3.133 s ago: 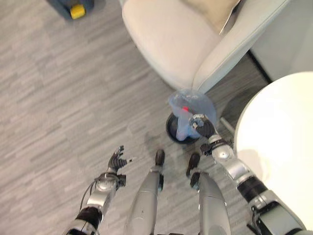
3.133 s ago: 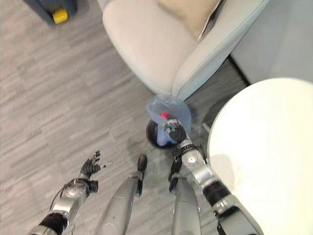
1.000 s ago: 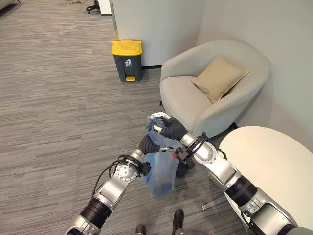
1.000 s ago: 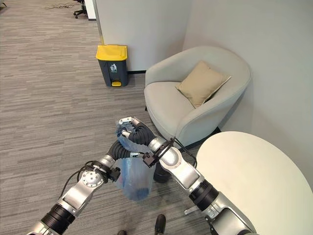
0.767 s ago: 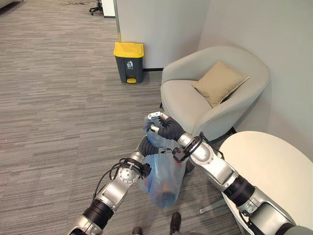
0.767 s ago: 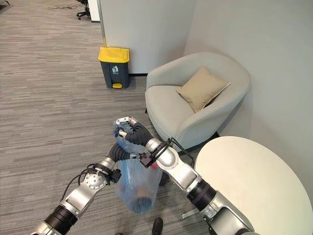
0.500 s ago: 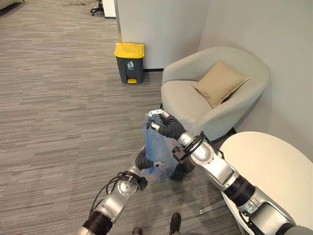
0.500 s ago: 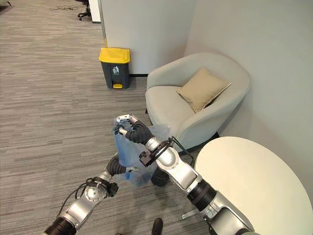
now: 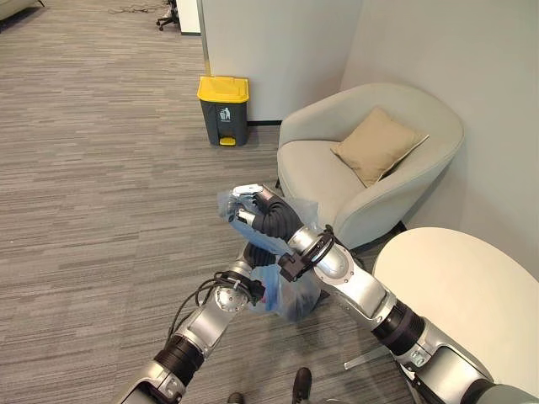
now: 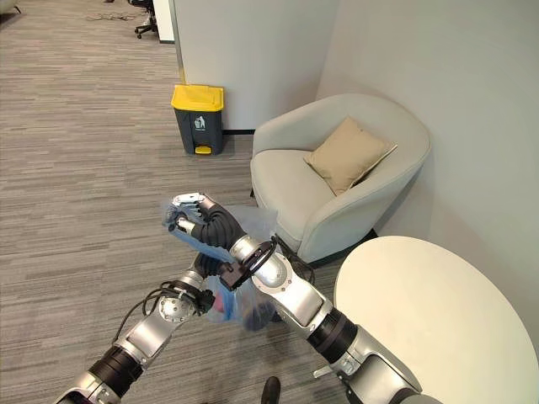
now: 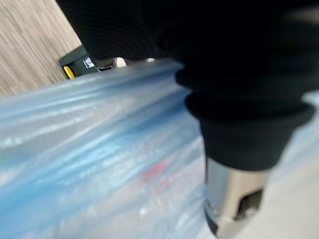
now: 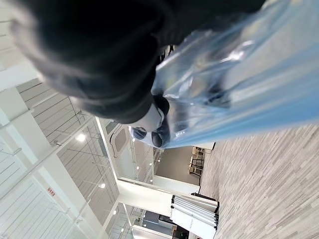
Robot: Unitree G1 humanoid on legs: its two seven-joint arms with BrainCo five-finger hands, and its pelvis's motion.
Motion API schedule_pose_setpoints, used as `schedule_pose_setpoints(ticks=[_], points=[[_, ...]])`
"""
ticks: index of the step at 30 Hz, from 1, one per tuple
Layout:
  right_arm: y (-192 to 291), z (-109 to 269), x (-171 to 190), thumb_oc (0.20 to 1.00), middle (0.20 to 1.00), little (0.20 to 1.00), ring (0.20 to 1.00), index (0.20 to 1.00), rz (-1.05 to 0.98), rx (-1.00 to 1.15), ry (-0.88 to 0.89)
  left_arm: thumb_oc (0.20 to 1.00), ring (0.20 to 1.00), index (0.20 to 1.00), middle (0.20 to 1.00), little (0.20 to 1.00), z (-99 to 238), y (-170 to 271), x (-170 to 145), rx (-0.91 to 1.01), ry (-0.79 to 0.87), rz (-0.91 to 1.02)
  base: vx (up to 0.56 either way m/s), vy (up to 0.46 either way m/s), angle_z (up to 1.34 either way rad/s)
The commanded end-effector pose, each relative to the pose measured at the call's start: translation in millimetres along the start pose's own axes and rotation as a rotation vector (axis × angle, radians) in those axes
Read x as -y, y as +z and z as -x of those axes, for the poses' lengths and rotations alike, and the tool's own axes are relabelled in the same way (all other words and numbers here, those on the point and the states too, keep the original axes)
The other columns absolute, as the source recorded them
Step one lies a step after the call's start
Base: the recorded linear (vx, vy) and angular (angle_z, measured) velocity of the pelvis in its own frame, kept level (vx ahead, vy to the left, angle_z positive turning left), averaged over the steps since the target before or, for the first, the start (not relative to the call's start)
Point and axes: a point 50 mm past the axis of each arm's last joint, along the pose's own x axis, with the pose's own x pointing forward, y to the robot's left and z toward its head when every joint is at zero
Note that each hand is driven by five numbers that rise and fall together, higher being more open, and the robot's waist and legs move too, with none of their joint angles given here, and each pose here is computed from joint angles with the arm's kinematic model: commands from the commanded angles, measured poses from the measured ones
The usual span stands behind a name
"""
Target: Gather garbage on tea table into small bin, then transfer packed bag to large trash can.
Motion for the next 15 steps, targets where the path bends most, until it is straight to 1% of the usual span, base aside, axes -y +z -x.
schedule_pose_setpoints(ticks=[1,3,4,7,8,15], points=[[56,-28,-22,0.2,0.2,0.2,0.2,0.2,-0.059,0.269,0.121,1.0,1.0,1.0,1.0,1.0,-20,34,18,0.146,-0.074,-0.006,0.0,0.0,0.0],[57,-30,-26,0.2,0.2,0.2,0.2,0.2,-0.076,0.271,0.135,1.0,1.0,1.0,1.0,1.0,-23,35,23,0.144,-0.095,-0.012,0.0,0.0,0.0],[58,-32,-29,0.2,0.2,0.2,0.2,0.2,-0.087,0.272,0.151,0.2,0.2,0.2,0.2,0.2,-26,36,27,0.139,-0.108,-0.01,-0.01,0.032,-0.03],[57,-32,-31,0.2,0.2,0.2,0.2,0.2,-0.089,0.271,0.161,0.2,0.2,0.2,0.2,0.2,-30,44,24,0.164,-0.09,0.009,0.0,0.021,-0.06],[52,-29,-28,0.2,0.2,0.2,0.2,0.2,-0.085,0.25,0.157,0.2,0.2,0.2,0.2,0.2,-30,44,16,0.167,-0.065,0.023,0.01,0.02,-0.11],[33,-20,-23,0.2,0.2,0.2,0.2,0.2,-0.042,0.173,0.14,0.2,0.2,0.2,0.2,0.2,-25,43,3,0.177,-0.017,0.079,0.01,0.007,-0.05]])
